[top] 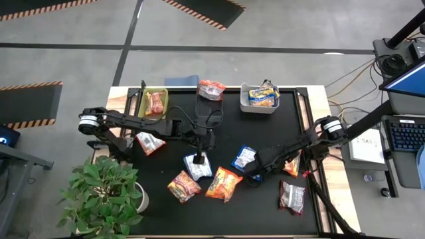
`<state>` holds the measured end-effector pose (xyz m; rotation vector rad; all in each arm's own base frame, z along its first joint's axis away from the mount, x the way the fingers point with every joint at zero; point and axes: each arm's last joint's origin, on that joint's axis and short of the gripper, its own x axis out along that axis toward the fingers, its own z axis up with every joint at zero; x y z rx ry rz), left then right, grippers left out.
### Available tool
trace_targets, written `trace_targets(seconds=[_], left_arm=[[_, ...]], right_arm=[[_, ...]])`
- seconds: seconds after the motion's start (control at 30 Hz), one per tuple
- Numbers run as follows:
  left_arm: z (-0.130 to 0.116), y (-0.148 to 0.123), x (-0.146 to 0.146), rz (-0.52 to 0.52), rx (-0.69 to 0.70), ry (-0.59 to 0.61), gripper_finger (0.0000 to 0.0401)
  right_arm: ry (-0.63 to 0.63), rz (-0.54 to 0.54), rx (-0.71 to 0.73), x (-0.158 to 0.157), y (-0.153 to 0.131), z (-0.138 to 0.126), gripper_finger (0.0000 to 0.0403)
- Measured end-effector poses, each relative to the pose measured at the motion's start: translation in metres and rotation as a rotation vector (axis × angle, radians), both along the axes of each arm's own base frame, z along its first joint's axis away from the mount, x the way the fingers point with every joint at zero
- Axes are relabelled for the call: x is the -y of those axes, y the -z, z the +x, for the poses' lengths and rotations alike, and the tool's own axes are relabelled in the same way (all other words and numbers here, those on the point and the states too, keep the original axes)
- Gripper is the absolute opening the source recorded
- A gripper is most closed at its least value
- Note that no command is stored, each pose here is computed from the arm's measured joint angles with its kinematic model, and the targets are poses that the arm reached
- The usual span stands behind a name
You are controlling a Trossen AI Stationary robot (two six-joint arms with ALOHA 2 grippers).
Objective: Sort Maruchan noodles
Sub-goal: Put the orange noodle pack into the black bin
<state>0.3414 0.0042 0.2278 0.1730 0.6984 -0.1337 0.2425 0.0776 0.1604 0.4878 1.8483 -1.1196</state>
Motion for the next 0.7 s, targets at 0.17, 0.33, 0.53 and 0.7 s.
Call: trace_targets(seconds=[0.17, 0.33, 0.53, 0.7], left_arm=[[0.0, 0.0, 0.001, -0.014, -0.001, -0.008, 0.0], [0.0, 0.0, 0.001, -0.019, 0.006, -0.013, 0.0], [0.002, -0.002, 0.001, -0.025, 0.031, -0.018, 0.0], [0.004, -0.004, 0.001, -0.026, 0.059, -0.019, 0.0]], right_arm=[[-0.031, 0.016, 0.023, 0.0, 0.003, 0.003, 0.0131], [-0.11, -0.008, 0.07, 0.001, -0.003, 0.007, 0.0036], [-0.198, -0.144, 0.274, 0.007, -0.018, 0.031, 0.0009], [-0.334, -0.332, 0.63, 0.02, -0.038, 0.067, 0.0009]])
